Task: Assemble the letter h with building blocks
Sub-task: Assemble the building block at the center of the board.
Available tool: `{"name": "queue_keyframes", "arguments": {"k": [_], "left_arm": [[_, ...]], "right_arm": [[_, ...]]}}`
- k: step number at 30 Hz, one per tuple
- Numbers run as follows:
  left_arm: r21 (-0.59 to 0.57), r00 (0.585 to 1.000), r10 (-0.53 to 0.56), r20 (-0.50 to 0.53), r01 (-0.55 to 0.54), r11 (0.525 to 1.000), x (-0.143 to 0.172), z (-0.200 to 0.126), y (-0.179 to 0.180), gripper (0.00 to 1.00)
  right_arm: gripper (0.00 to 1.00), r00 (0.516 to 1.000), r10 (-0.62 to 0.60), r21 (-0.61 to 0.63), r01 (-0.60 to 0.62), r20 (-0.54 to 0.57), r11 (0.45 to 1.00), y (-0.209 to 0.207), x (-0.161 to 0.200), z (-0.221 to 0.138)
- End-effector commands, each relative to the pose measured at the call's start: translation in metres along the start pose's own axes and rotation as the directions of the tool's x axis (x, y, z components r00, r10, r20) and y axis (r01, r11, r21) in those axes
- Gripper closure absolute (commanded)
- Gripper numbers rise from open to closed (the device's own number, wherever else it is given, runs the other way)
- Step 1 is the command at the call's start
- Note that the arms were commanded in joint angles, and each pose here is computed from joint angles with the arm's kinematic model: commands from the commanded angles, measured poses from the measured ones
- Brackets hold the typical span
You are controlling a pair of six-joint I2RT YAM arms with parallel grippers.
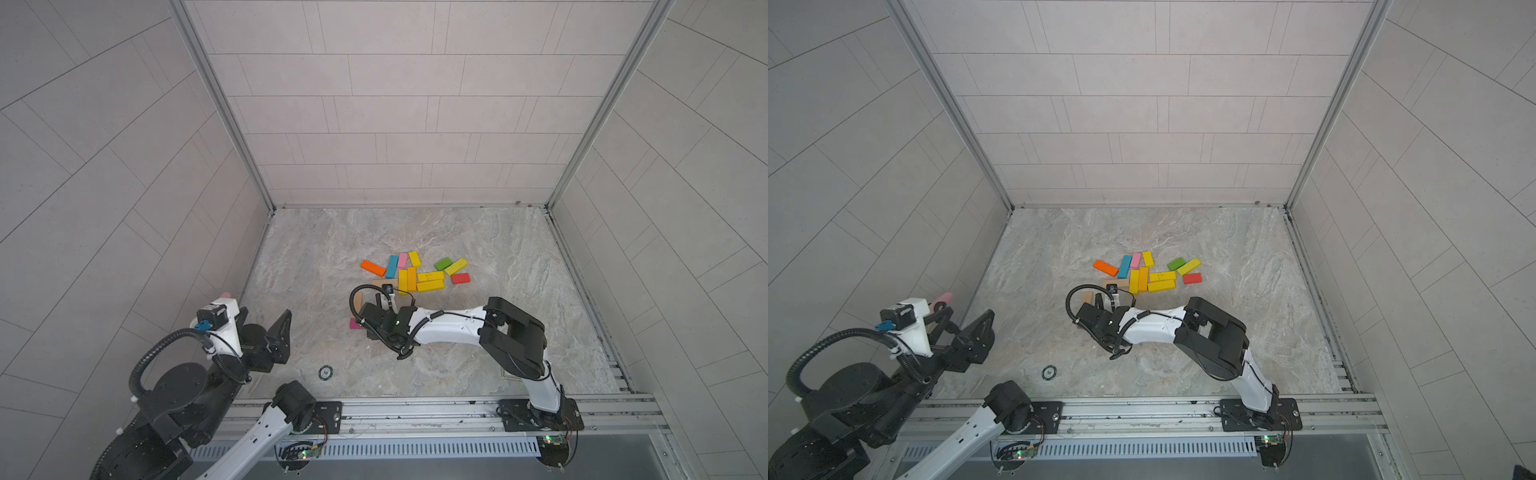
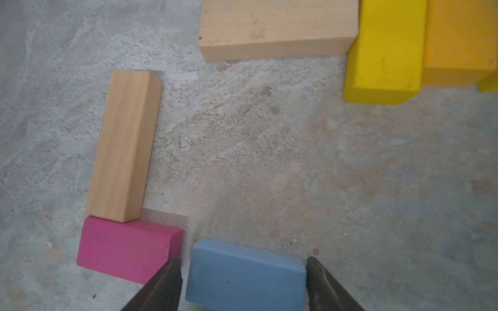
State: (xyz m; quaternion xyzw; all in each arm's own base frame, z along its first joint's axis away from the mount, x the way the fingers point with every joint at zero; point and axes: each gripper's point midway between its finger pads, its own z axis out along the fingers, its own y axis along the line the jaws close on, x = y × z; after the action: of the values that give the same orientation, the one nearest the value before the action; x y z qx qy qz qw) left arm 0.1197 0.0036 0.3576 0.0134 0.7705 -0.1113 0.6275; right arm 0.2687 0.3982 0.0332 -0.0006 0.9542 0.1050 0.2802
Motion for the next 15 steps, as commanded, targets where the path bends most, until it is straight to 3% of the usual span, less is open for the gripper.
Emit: {"name": "queue_keyframes", "arguments": {"k": [1,9,11,15], "left_arm": [[-0.004,1.0,0.004,0.014,-0.004,1.0,-0.004,0.002,0.0,0.0],[0.003,1.0,-0.002,0.015,0.002,1.0,-0.005,0.001,-0.002,0.0],[0.011,1.0,-0.002,0.013,0.002,1.0,-0.005,0.001,-0.003,0.0],[0.01,1.0,-0.003,0.012,0.003,1.0,-0.004,0.0,-0.002,0.0]], "right_arm": [[0.2,1.0,0.018,0.024,-0.018,0.004,1.0,-0.005,0.002,0.003],[0.22,0.995,0.031,-0.056,-0.026,0.095,0.998,-0.008,-0.026,-0.039],[0.22,0.993,0.048,-0.15,-0.032,0.105,0.988,-0.006,-0.035,-0.051],[0.19,0.997,0.075,-0.408,-0.078,-0.023,0.91,0.008,-0.029,-0.06]]}}
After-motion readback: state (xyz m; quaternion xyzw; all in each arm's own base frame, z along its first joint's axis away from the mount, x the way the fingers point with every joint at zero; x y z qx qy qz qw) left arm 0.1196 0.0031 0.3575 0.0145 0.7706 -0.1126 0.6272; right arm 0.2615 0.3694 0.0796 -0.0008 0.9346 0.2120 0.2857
